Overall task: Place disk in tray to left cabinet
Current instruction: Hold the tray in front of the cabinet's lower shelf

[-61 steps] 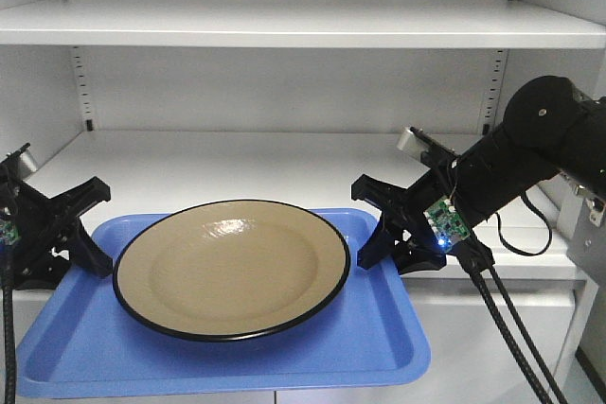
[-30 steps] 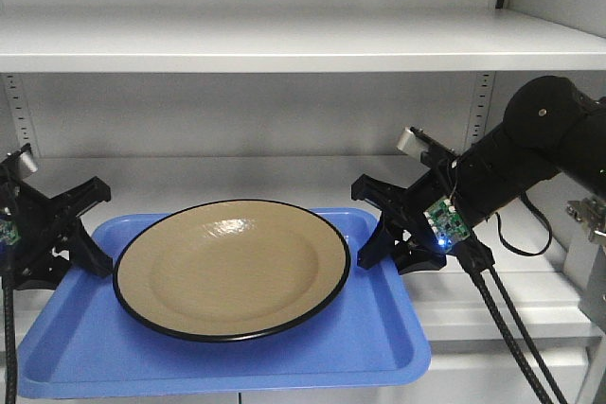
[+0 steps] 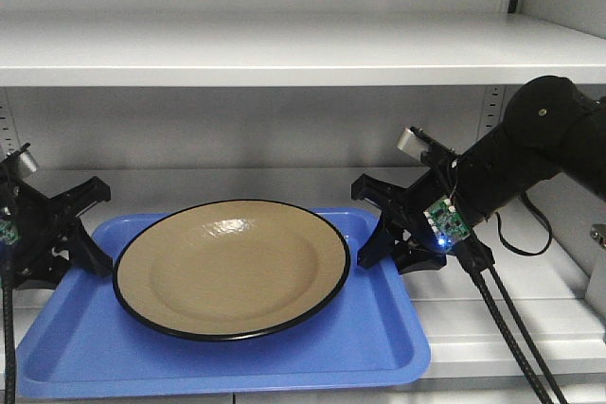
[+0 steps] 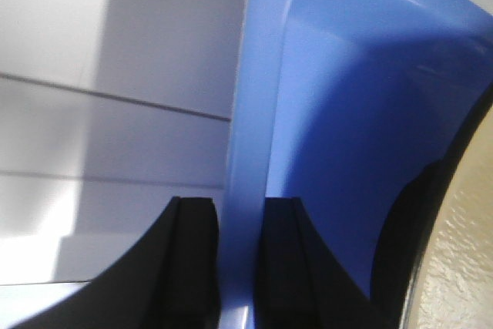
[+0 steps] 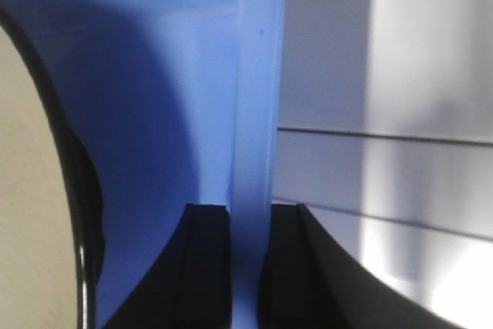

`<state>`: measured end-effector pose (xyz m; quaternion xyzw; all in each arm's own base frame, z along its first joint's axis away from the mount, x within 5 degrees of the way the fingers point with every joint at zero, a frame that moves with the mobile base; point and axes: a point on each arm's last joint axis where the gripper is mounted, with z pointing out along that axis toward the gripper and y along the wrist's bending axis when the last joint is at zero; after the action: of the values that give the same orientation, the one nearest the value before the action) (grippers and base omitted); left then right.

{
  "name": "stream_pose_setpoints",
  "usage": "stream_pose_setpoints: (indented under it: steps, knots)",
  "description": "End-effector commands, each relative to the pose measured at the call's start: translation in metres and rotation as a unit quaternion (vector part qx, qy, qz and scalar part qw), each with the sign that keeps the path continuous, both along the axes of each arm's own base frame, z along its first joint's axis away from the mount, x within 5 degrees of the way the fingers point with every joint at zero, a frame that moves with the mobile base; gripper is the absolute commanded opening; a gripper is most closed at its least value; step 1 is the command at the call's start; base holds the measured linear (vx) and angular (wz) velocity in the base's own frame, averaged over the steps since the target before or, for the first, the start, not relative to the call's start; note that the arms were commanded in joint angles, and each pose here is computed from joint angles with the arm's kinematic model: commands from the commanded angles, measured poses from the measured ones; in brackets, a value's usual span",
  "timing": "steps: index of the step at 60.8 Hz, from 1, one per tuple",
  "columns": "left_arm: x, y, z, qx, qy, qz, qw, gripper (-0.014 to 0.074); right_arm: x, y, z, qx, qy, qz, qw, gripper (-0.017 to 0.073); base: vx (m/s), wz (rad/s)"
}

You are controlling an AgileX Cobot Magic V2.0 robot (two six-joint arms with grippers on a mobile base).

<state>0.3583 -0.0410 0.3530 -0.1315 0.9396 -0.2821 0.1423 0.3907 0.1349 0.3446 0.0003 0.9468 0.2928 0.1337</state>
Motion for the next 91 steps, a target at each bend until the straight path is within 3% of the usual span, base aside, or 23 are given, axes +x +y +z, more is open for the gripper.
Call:
stream_pose_setpoints:
  steps: [1, 91]
  knots:
    - [-0.0113, -0.017, 0.0376, -0.082, -0.051, -0.004, 0.995, -0.0001, -0.0219, 0.0147, 0.0417, 0.08, -0.026, 0.03, 0.996, -0.0004, 0.06, 0.0]
    - [-0.0104, -0.0166, 0.0378, -0.081, -0.056, 0.0, 0.995, -0.0001, -0.0217, 0.0147, 0.0417, 0.08, -0.026, 0.029, 0.996, -0.0004, 0.01, 0.0]
